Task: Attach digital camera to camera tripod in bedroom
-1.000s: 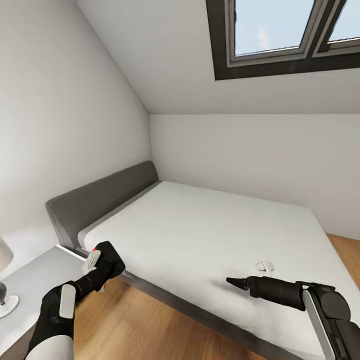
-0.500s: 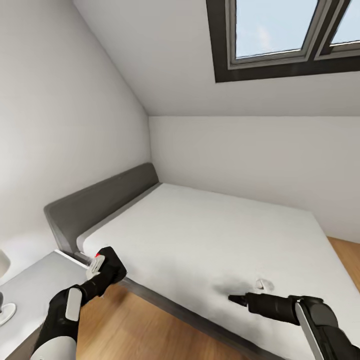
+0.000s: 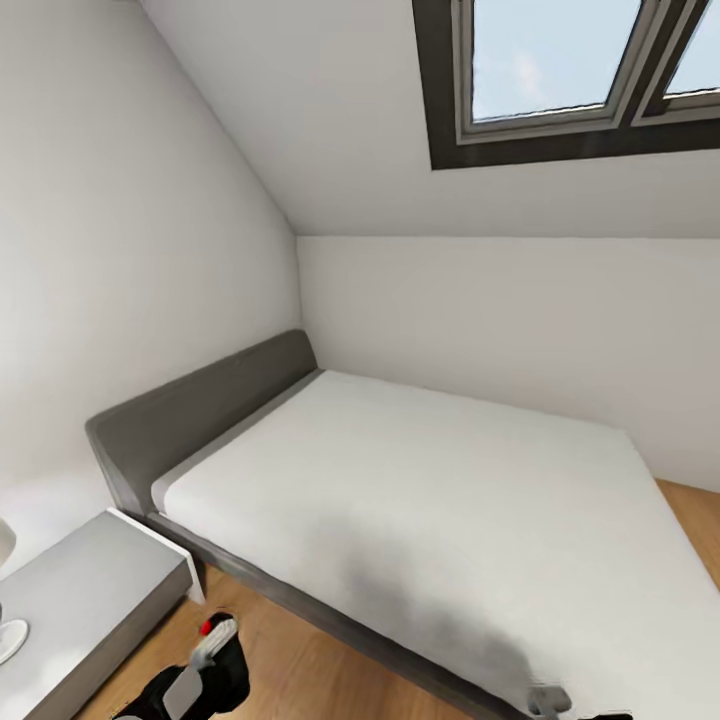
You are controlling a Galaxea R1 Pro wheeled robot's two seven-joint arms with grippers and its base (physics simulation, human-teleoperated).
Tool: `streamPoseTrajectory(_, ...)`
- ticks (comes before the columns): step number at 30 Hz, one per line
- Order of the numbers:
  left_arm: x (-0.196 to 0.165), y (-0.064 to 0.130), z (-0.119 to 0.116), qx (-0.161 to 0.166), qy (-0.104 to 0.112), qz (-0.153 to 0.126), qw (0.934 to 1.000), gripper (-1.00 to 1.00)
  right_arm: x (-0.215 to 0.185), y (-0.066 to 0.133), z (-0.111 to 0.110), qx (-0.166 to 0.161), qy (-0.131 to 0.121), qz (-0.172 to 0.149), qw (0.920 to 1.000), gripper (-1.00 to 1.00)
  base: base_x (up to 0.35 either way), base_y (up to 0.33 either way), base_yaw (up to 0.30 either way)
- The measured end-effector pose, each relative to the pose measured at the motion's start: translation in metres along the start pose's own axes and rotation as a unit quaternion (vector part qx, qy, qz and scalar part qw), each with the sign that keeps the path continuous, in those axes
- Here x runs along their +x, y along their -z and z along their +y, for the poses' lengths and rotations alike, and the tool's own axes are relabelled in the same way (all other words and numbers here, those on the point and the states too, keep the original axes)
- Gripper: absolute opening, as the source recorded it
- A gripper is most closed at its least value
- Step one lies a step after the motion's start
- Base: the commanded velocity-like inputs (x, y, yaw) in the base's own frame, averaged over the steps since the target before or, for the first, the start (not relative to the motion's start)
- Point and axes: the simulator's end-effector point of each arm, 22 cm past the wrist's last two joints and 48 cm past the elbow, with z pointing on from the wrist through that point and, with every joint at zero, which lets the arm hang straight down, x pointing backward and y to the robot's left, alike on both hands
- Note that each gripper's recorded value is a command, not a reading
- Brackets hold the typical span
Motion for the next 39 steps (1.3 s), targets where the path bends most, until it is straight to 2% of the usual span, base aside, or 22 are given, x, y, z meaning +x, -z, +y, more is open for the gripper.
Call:
streamPoseTrajectory(5,0.026,0.003,0.038,-0.036,-0.002,-0.001,0.9994,-1.0,0.051,-0.009,-0.004,0.012,-0.005,0.049,0.9987,1.0,0.007,0.0,0.0)
streamPoseTrajectory(8,0.058,0.009,0.073,-0.071,-0.001,0.015,0.9973,-1.0,0.089,-0.012,-0.003,0.012,-0.017,0.083,0.9963,1.0,0.002,0.0,0.0)
streamPoseTrajectory(12,0.12,0.028,0.136,-0.137,0.001,0.051,0.9892,-1.0,0.152,-0.013,-0.003,0.017,-0.027,0.121,0.9922,1.0,0.0,0.0,0.0)
streamPoseTrajectory(13,0.129,0.032,0.145,-0.146,0.0,0.056,0.9877,-1.0,0.162,-0.012,-0.003,0.019,-0.027,0.124,0.9917,1.0,0.0,0.0,0.0)
streamPoseTrajectory(14,0.146,0.04,0.164,-0.161,-0.003,0.066,0.9847,-1.0,0.18,-0.012,-0.003,0.027,-0.023,0.129,0.991,1.0,0.0,0.0,0.0)
streamPoseTrajectory(16,0.162,0.051,0.185,-0.178,-0.008,0.071,0.9815,-1.0,0.19,-0.009,-0.007,0.042,-0.018,0.123,0.9913,1.0,0.0,0.0,0.0)
streamPoseTrajectory(18,0.169,0.063,0.212,-0.197,-0.021,0.061,0.9782,-1.0,0.188,-0.007,-0.018,0.072,-0.004,0.103,0.9921,1.0,0.0,0.0,0.0)
streamPoseTrajectory(20,0.166,0.072,0.229,-0.209,-0.039,0.045,0.9762,-1.0,0.182,-0.004,-0.03,0.102,0.007,0.084,0.9912,1.0,0.0,0.0,0.0)
streamPoseTrajectory(23,0.162,0.08,0.237,-0.212,-0.065,0.036,0.9743,-1.0,0.177,0.0,-0.036,0.128,0.013,0.072,0.9891,1.0,0.0,0.0,0.0)
streamPoseTrajectory(25,0.161,0.084,0.237,-0.212,-0.079,0.035,0.9735,-1.0,0.175,0.003,-0.037,0.135,0.015,0.069,0.9883,1.0,0.0,0.0,0.0)
streamPoseTrajectory(27,0.159,0.087,0.237,-0.21,-0.102,0.035,0.9719,-1.0,0.173,0.006,-0.038,0.144,0.016,0.066,0.9873,1.0,0.0,0.0,0.0)
streamPoseTrajectory(30,0.159,0.09,0.234,-0.207,-0.118,0.036,0.9706,-1.0,0.172,0.01,-0.038,0.151,0.016,0.065,0.9863,1.0,0.0,0.0,0.0)
streamPoseTrajectory(39,0.163,0.1,0.222,-0.199,-0.136,0.043,0.9696,-1.0,0.171,0.024,-0.039,0.166,0.017,0.066,0.9837,1.0,0.0,0.0,0.0)
